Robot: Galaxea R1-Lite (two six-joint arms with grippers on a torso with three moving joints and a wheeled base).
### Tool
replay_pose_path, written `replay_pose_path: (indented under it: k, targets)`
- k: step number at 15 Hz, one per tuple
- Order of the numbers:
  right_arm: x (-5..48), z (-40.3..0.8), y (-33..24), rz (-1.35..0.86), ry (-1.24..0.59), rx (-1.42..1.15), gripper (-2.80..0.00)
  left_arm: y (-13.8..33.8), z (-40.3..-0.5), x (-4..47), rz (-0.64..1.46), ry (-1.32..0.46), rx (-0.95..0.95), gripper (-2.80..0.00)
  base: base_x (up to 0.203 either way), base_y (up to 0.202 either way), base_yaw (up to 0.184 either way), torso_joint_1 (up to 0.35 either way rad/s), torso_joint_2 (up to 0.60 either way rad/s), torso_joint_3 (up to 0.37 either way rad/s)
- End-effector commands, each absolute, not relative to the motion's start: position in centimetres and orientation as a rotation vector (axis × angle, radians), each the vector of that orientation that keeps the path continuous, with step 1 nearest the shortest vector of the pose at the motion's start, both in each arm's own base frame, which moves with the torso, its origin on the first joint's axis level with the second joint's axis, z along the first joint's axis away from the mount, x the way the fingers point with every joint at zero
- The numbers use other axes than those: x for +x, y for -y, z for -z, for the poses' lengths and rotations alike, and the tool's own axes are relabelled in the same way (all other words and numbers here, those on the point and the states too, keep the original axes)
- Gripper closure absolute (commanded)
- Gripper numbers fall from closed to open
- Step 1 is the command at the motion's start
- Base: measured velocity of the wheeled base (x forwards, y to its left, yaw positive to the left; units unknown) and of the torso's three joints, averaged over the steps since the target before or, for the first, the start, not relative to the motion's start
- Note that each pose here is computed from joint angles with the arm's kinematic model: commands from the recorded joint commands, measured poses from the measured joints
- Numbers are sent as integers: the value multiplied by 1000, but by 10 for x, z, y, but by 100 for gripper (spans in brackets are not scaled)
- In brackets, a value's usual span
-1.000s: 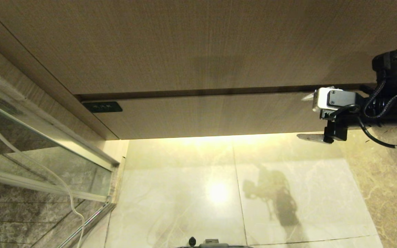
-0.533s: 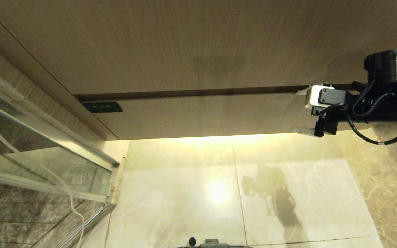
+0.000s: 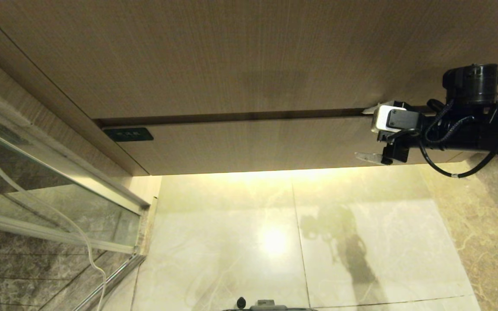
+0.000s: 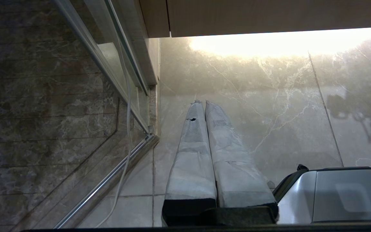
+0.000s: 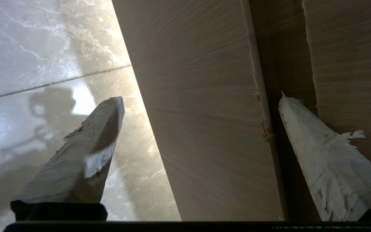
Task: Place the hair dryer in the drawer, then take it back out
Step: Pull open the drawer
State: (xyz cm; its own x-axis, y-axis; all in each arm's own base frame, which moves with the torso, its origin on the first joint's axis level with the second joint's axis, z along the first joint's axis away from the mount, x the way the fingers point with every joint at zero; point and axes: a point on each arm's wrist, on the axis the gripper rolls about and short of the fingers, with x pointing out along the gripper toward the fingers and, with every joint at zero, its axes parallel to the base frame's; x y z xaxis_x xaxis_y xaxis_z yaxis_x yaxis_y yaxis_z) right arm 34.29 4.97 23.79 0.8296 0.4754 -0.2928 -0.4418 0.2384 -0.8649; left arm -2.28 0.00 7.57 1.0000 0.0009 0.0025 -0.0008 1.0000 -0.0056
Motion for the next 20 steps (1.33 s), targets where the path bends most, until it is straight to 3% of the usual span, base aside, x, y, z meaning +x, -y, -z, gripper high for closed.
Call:
replay_pose_path:
  k: [1, 6, 10, 16, 20]
  targets:
    - [351, -233, -51, -627, 40, -1180, -280, 0, -76, -23, -2, 2, -6, 0, 0, 0, 0, 0, 0, 0]
    - [364, -225, -52, -624, 6, -1183, -280, 0, -76, -23, 0, 3, -6, 0, 0, 0, 0, 0, 0, 0]
    - [371, -211, -51, -635, -89, -1202, -280, 0, -76, -23, -1, 4, -6, 0, 0, 0, 0, 0, 0, 0]
    - [356, -205, -44, -655, -371, -1212, -280, 0, -76, -23, -2, 5, -6, 0, 0, 0, 0, 0, 0, 0]
    - [349, -206, -43, -657, -407, -1209, -280, 0, -76, -23, 0, 3, -6, 0, 0, 0, 0, 0, 0, 0]
